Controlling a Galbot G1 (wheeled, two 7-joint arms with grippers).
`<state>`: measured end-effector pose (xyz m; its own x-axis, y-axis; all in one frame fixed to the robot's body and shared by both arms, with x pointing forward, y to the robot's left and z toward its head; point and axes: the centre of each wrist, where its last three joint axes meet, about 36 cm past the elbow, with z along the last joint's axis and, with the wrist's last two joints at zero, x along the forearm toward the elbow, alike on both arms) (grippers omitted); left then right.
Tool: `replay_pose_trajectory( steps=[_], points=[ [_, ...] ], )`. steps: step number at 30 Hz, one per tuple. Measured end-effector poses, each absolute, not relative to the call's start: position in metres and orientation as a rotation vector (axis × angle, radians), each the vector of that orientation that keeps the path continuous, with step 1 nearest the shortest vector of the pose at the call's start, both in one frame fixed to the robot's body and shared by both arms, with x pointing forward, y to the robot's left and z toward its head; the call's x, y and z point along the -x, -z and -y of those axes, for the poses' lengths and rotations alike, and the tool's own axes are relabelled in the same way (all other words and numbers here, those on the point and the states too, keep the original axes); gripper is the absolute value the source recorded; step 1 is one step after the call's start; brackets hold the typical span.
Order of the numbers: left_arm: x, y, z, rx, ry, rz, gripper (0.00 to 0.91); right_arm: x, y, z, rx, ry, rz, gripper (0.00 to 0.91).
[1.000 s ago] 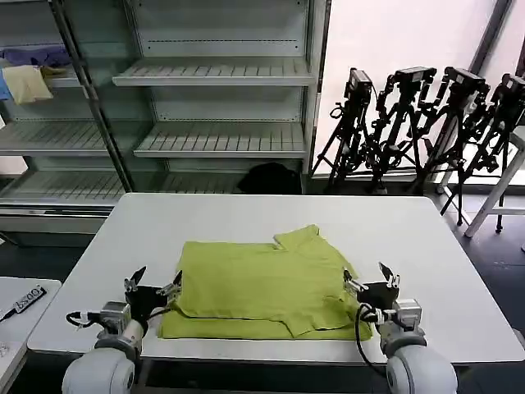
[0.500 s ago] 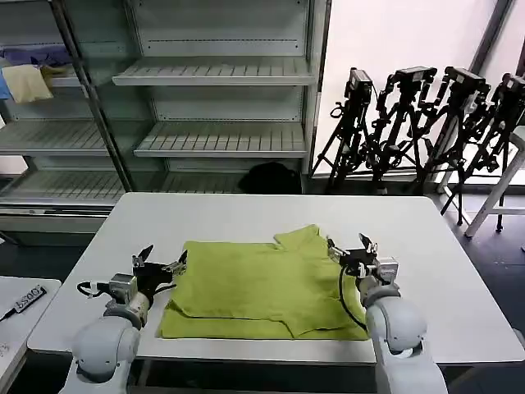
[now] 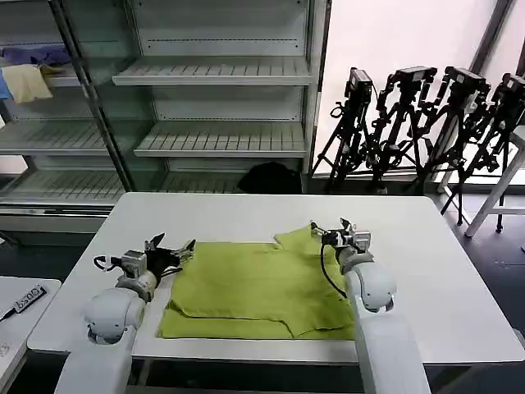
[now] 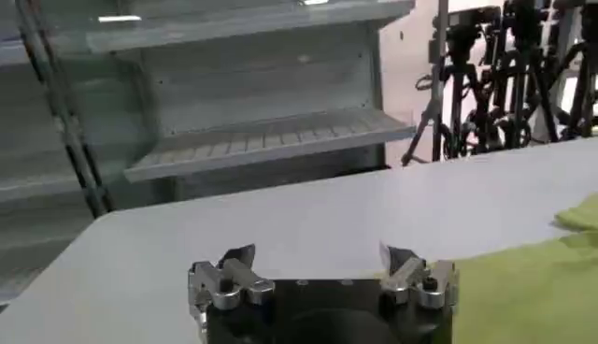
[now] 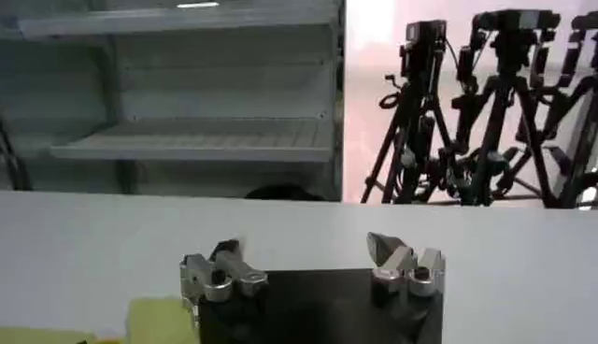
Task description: Fold and organize the clothes.
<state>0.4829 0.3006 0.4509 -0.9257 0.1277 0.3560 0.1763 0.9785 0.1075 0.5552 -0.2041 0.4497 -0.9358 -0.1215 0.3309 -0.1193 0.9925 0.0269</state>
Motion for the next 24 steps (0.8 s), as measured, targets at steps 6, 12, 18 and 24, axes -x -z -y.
replay_pose_trajectory(
  steps=[6, 12, 18, 24],
  points=[
    [-0.500, -0.443, -0.305, 0.244, 0.213, 2.735, 0.907, -0.570, -0.436, 0.198, -0.174, 0.015, 2.751, 0.907],
    [-0.512, -0.434, -0.308, 0.254, 0.209, 2.700, 0.907, -0.579, -0.430, 0.195, -0.166, 0.008, 2.726, 0.907],
    [-0.519, -0.426, -0.312, 0.256, 0.204, 2.675, 0.776, -0.584, -0.425, 0.194, -0.163, 0.002, 2.709, 0.907],
    [-0.521, -0.423, -0.311, 0.264, 0.200, 2.663, 0.756, -0.584, -0.422, 0.192, -0.165, -0.007, 2.700, 0.756]
  ],
)
